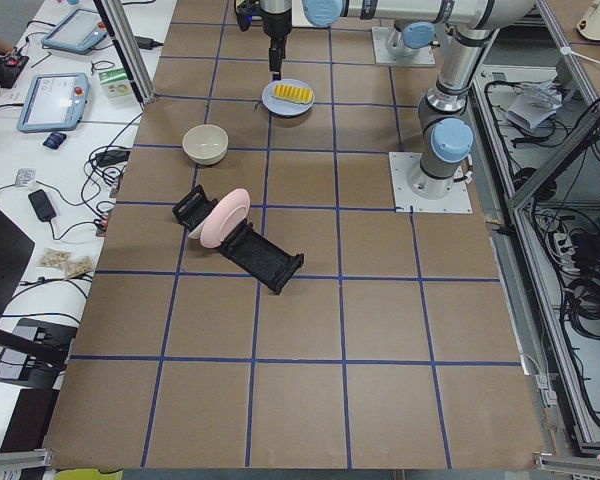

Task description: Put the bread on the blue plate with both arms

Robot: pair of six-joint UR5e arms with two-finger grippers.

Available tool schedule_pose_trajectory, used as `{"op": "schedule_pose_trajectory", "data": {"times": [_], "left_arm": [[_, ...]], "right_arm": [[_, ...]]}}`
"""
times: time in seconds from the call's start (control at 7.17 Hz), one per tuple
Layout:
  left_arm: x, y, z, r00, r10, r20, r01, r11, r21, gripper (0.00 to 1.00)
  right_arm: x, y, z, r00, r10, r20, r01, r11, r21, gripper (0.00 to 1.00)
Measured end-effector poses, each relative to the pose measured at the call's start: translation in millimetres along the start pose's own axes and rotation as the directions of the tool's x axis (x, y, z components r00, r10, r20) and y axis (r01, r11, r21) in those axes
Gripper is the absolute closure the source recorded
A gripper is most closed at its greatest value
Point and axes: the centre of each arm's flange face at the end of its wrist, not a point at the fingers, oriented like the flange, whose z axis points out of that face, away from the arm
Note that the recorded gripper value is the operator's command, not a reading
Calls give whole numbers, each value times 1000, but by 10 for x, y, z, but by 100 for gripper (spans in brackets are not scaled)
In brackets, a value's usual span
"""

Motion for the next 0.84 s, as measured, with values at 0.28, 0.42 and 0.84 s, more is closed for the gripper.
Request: {"op": "schedule_pose_trajectory", "data": {"times": [0.28,0.42,0.84], "left_arm": [[5,4,-3,1000,-1,0,1,1000,0,0],[4,4,-6,1000,-2,2,2,1000,0,0],[-3,-16,-14,1000,-20,7,20,1000,2,0]], "right_arm": [[-16,72,26,1000,2,12,-2,1000,17,0],[-21,82,27,1000,-2,15,2,1000,19,0],[-69,93,22,998,-20,56,19,1000,18,0]]}}
